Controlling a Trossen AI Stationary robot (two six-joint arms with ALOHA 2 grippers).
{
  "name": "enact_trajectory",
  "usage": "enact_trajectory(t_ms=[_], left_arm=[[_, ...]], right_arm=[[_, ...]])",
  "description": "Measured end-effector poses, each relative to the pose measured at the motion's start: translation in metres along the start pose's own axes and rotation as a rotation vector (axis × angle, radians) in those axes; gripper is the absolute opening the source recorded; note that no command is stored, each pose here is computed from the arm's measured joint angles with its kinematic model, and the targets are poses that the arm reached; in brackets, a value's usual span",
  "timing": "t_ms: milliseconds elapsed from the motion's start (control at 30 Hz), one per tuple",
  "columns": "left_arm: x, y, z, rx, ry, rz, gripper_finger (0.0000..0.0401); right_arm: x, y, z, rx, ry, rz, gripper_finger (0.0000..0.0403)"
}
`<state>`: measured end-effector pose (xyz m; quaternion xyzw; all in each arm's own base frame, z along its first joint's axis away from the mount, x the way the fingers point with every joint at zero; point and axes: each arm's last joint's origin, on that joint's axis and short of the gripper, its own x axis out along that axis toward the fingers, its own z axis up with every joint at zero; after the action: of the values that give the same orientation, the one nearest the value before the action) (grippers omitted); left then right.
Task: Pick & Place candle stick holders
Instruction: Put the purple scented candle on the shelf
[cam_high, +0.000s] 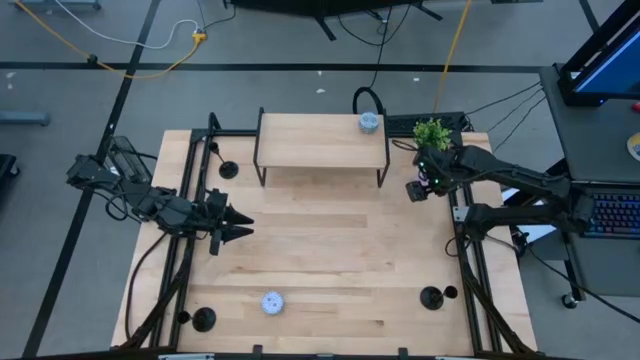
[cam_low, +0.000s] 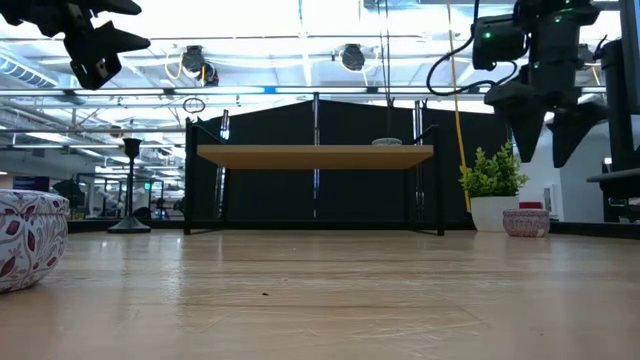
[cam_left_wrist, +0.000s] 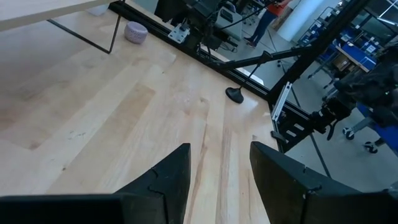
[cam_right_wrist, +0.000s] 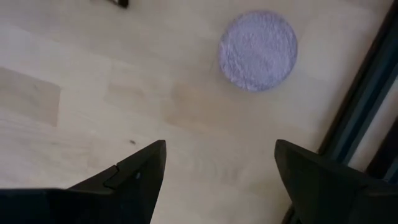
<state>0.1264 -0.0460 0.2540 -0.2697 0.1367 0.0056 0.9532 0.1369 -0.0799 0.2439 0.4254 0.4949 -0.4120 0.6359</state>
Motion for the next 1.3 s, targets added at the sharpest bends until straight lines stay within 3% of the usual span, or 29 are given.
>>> enact_trajectory(t_ms=[267, 633, 1067, 1300], left_arm=[[0.0, 0.0, 0.0, 0.0, 0.0, 0.0, 0.017], [0.0, 0.0, 0.0, 0.029, 0.0, 0.0, 0.017], [0.0, 0.0, 0.0, 0.035, 0.0, 0.0, 0.017], [0.0, 0.0, 0.0, 0.034, 0.0, 0.0, 0.017]], right_arm=[[0.0, -0.003, 0.01, 0.023, -0.138, -0.071, 0.0319], [-0.001, 0.0, 0.013, 0.044, -0.162, -0.031, 0.0321], [-0.001, 0.0, 0.013, -0.002, -0.166, -0.037, 0.0386], [0.027, -0.005, 0.008, -0.016, -0.159, -0.042, 0.0398]])
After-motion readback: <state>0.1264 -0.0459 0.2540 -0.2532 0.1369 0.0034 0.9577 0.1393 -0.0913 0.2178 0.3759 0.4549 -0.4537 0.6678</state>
